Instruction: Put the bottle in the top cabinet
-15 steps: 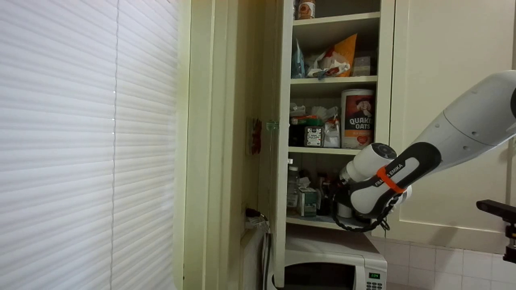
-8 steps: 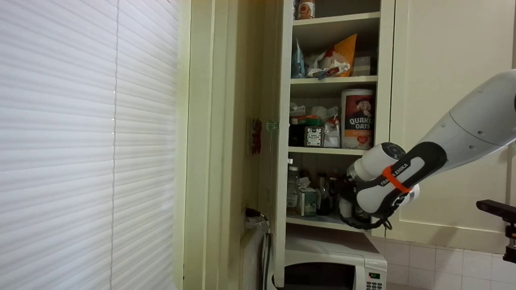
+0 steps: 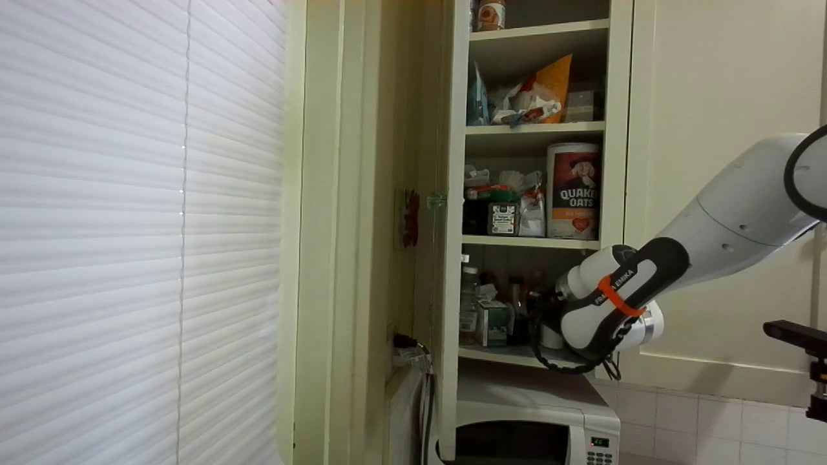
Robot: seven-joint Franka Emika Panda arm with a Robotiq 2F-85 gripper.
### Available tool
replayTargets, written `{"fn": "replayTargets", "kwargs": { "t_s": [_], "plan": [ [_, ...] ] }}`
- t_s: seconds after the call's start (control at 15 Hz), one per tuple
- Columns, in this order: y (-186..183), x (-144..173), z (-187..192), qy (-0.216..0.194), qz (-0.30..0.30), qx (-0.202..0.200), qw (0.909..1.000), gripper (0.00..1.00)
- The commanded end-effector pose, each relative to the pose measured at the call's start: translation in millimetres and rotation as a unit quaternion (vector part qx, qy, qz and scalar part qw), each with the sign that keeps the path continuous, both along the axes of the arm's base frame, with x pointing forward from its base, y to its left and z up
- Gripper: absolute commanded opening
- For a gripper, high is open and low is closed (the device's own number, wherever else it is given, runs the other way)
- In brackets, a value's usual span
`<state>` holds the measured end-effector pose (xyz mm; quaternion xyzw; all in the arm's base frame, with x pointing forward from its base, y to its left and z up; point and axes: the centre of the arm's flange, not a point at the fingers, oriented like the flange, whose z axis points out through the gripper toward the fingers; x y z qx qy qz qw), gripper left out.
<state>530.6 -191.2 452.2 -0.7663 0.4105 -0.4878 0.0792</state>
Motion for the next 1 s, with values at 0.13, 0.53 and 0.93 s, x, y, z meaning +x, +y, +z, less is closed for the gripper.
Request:
{"fn": "replayTargets", "kwargs": {
  "t_s": [0.13, 0.53, 0.93],
  "plan": [
    [-0.8, 12.0, -10.4, -0.014, -0.001, 0.002, 0.9999, 0.01],
    [9.3, 28.1, -15.0, -0.026, -0.003, 0.004, 0.9997, 0.0],
    [4.0, 37.2, -18.6, -0.038, -0.032, 0.019, 0.9986, 0.0]
  ]
}}
